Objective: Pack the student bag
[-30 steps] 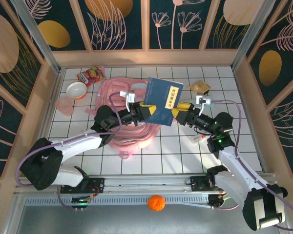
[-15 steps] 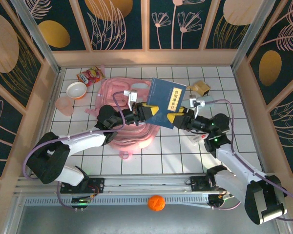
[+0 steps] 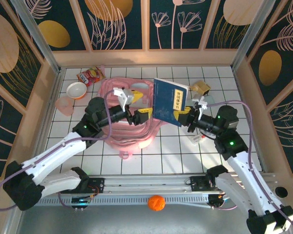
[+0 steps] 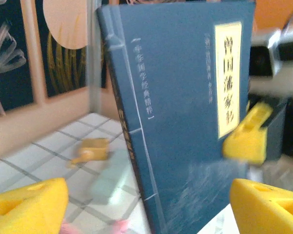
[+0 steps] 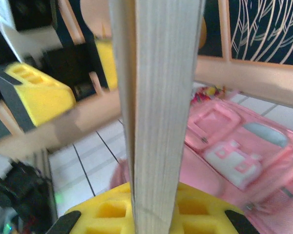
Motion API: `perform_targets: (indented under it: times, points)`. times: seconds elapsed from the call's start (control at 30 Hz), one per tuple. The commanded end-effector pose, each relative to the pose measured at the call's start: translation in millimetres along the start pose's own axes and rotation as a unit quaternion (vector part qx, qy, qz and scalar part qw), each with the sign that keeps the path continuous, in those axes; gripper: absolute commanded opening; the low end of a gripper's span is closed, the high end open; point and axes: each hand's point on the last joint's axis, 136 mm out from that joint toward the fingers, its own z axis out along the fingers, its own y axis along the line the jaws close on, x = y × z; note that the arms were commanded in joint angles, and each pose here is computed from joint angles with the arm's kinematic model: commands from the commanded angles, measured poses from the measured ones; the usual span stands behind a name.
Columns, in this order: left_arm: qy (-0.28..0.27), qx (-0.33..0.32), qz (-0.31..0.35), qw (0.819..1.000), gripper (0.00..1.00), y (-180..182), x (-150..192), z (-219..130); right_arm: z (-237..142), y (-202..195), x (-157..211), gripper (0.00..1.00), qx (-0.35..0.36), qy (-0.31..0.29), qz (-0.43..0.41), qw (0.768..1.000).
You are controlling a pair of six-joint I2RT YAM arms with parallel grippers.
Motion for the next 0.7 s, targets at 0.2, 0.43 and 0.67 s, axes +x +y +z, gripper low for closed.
perform_targets:
  times: [0.2,0.43,0.67]
  points:
    - [0.150,0.036,0.224,0.962,0.90,-8.0,73.3,-28.2,-2.9,-10.0,90.7,0.00,-0.007,0.262,-0.128,0.957]
    - [0.165,0.063,0.205,0.963,0.96,-10.4,93.5,-17.2,5.8,-10.5,119.9,0.00,-0.036,0.361,-0.204,0.909]
    - [0.178,0.185,0.145,0.955,0.80,-41.9,114.3,-5.2,35.2,4.4,111.3,0.00,-0.088,0.338,-0.242,0.905]
